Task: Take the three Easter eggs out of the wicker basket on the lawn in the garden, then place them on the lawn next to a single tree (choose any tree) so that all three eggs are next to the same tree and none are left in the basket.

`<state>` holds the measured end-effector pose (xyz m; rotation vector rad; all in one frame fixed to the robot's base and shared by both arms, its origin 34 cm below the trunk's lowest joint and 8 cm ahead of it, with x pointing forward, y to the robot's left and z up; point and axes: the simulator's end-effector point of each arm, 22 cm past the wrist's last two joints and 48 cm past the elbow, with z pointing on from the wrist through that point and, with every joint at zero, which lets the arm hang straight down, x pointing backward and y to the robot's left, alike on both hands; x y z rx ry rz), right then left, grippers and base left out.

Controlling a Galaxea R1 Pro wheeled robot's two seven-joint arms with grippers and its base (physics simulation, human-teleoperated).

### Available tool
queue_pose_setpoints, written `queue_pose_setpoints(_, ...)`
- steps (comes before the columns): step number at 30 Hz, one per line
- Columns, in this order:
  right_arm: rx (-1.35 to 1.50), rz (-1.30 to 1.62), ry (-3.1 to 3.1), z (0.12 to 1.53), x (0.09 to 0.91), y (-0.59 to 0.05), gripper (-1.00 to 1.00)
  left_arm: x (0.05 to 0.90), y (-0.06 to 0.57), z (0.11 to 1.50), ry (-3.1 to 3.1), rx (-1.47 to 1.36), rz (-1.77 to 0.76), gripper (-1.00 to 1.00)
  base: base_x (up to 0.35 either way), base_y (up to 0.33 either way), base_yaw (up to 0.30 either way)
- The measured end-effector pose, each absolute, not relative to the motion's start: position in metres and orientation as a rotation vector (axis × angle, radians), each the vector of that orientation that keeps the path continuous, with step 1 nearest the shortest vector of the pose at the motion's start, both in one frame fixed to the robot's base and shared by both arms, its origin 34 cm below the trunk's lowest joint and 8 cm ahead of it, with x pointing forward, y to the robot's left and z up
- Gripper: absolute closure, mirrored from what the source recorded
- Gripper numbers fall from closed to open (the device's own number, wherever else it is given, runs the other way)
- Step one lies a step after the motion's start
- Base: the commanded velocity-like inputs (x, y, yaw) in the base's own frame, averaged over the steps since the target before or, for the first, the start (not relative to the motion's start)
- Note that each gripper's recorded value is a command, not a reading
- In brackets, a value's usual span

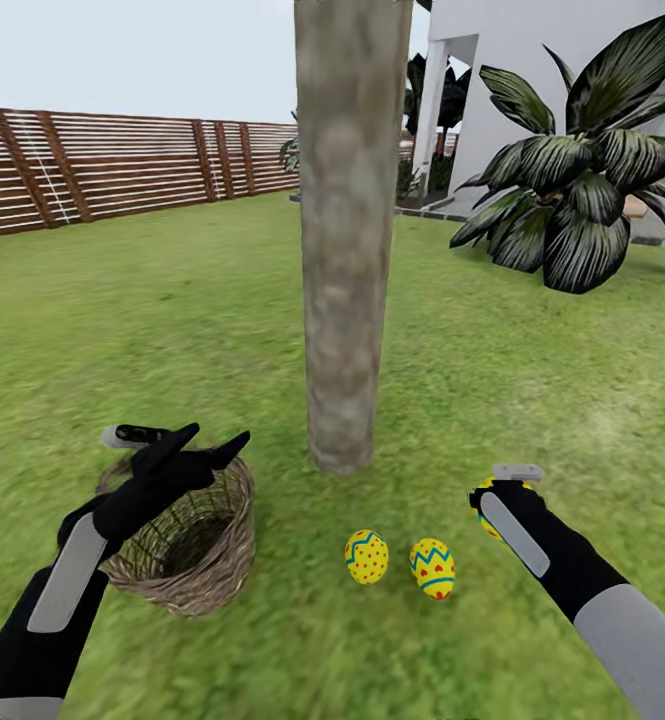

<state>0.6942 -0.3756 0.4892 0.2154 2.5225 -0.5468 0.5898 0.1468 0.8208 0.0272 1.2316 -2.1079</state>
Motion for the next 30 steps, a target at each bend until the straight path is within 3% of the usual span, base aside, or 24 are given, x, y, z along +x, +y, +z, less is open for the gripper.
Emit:
queue_pose_setpoints(4, 0.212, -0.502, 2.549, 0.481, 0.692, -0.368, 1.0, 0.593, 0.116, 0.82, 1.266, 0.032, -2.129, -1.0, 0.038, -0.028, -0.282)
queue_pose_setpoints(8, 0.174, -0.21, 2.728, 0.414, 0.664, -0.339, 1.0, 0.584, 0.076, 0.823, 1.275, 0.073, -2.196, -1.0, 0.256, -0.115, -0.294)
queue_pose_setpoints(11, 0.153, -0.023, 2.592, 0.419, 0.693, -0.316, 1.0, 0.574, 0.032, 0.818, 1.339, 0.126, -2.219, -1.0, 0.302, -0.125, -0.211)
queue_pose_setpoints(17, 0.05, -0.127, 2.496, 0.427, 0.709, -0.326, 1.0, 0.548, -0.029, 0.815, 1.417, 0.217, -2.283, -1.0, 0.125, -0.045, -0.013)
queue_pose_setpoints(23, 0.123, -0.262, 2.601, 0.394, 0.687, -0.373, 1.0, 0.534, -0.046, 0.815, 1.428, 0.261, -2.319, -1.0, 0.001, 0.0, 0.0)
queue_pose_setpoints(30, 0.13, -0.31, 2.643, 0.398, 0.709, -0.363, 1.0, 0.525, -0.052, 0.819, 1.4, 0.29, -2.346, -1.0, 0.0, 0.0, 0.0)
